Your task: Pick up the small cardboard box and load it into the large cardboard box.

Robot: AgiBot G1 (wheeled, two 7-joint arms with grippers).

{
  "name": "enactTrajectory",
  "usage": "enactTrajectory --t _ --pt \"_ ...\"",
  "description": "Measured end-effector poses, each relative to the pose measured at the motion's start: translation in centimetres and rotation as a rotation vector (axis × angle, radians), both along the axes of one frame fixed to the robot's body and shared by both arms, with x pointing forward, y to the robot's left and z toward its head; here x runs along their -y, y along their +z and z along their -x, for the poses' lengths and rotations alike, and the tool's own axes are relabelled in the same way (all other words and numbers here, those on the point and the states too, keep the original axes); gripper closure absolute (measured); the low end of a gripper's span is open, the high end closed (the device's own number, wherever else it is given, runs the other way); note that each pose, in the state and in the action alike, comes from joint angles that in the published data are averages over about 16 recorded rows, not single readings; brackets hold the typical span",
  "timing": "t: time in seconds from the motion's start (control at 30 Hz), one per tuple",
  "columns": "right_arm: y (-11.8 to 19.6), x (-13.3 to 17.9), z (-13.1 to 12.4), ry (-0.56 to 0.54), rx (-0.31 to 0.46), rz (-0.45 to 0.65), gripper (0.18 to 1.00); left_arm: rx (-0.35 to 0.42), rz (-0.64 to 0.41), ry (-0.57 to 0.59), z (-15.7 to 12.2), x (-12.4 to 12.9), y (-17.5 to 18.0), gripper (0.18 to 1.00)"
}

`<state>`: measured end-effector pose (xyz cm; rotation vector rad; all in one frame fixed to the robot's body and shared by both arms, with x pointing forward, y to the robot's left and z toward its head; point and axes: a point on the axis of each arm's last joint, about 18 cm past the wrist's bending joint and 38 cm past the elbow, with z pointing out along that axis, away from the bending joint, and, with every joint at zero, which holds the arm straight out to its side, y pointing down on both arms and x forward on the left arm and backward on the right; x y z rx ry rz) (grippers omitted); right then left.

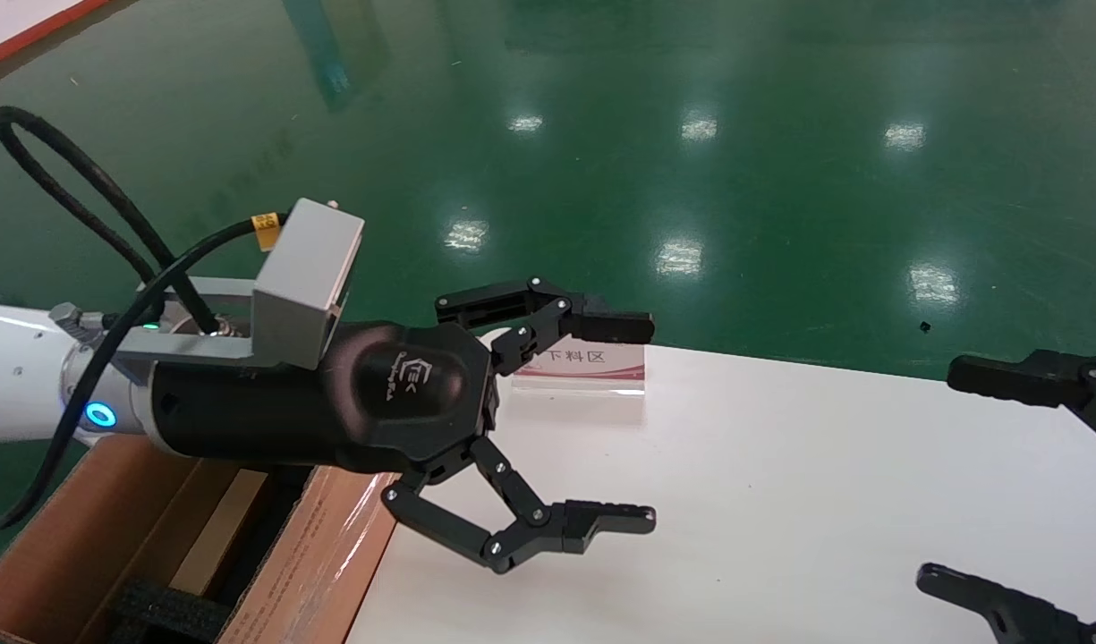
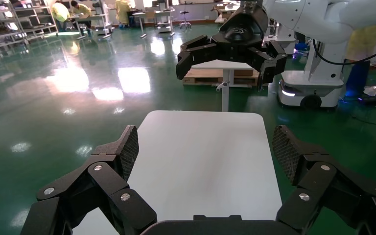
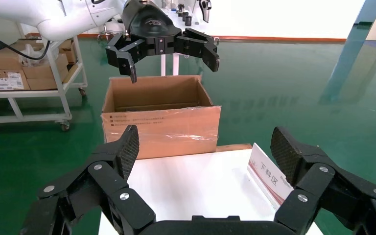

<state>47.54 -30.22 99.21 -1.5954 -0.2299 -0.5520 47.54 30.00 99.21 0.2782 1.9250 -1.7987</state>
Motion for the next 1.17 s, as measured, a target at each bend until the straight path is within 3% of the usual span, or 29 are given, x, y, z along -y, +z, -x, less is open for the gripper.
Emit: enactTrajectory --t 1.17 --pt "0.01 0.0 0.01 0.0 0.0 0.0 0.178 0.0 0.001 0.001 0.0 -0.02 0.0 0.184"
